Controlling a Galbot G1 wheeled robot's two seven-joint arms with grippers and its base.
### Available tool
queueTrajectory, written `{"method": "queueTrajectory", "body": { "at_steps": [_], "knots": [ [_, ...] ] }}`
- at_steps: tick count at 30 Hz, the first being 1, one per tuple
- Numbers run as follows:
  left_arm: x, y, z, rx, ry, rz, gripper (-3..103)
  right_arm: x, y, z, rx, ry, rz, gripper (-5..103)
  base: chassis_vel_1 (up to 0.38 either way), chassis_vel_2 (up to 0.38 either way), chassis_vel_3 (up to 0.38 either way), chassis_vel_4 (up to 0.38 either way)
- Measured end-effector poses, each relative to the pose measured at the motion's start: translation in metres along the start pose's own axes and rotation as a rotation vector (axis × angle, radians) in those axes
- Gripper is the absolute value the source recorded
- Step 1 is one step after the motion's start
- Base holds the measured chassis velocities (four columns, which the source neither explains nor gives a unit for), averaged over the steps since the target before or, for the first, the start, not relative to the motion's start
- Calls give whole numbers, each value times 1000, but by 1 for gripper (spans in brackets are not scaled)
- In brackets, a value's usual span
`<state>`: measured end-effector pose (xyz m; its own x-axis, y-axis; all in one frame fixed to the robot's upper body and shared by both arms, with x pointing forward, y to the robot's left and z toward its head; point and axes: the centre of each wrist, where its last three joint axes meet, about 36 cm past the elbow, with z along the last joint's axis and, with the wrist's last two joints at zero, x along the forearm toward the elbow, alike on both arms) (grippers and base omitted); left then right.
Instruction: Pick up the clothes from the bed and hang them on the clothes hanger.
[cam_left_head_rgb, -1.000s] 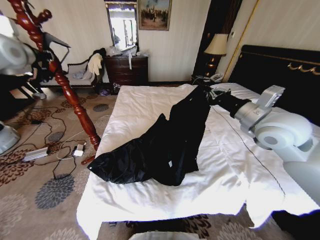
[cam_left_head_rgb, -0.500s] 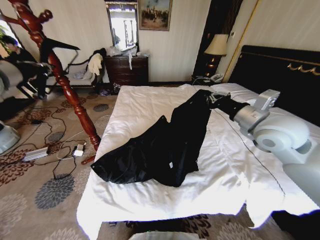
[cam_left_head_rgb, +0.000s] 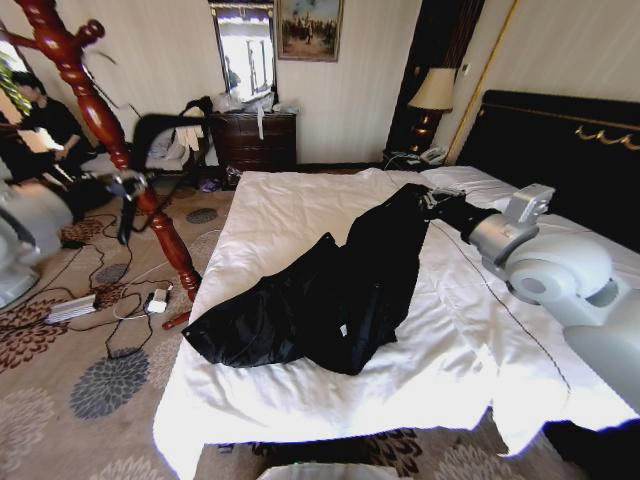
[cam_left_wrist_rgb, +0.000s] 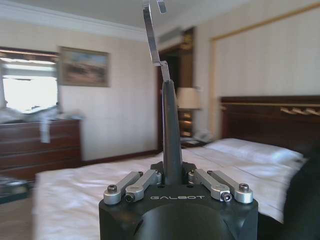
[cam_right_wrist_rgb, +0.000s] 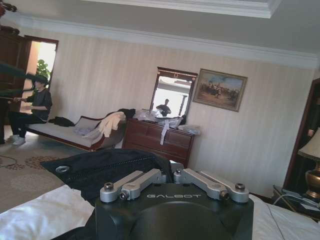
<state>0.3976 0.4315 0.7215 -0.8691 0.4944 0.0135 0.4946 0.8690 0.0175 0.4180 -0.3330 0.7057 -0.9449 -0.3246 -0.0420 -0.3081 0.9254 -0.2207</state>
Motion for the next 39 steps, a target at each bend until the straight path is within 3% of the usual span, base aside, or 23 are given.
{"method": "queueTrajectory", "body": {
  "at_steps": [1, 3, 4, 9, 13, 26, 39],
  "knots": [
    [0, 0, 0, 0, 0, 0, 16, 0, 0, 0, 0, 0, 0, 0, 0, 0, 0, 0],
    [4, -13, 22, -4, 23, 122, 16, 0, 0, 2, -3, 11, 25, 0, 0, 0, 0, 0],
    [4, -13, 22, -4, 23, 122, 16, 0, 0, 2, -3, 11, 25, 0, 0, 0, 0, 0],
    [9, -42, 42, 7, 60, 309, 16, -2, 0, 7, -4, 19, 66, 0, 0, 0, 0, 0],
    [11, -51, 48, 21, 71, 373, 16, -3, -1, 8, 2, 13, 95, 0, 0, 0, 0, 0],
    [24, -79, 74, 32, 126, 513, 16, 1, 0, 1, 23, -7, 108, 0, 0, 0, 0, 0],
    [-21, -83, 64, -111, 190, 548, 16, 16, 31, -15, -11, -59, 41, 0, 0, 0, 0, 0]
  ]
}}
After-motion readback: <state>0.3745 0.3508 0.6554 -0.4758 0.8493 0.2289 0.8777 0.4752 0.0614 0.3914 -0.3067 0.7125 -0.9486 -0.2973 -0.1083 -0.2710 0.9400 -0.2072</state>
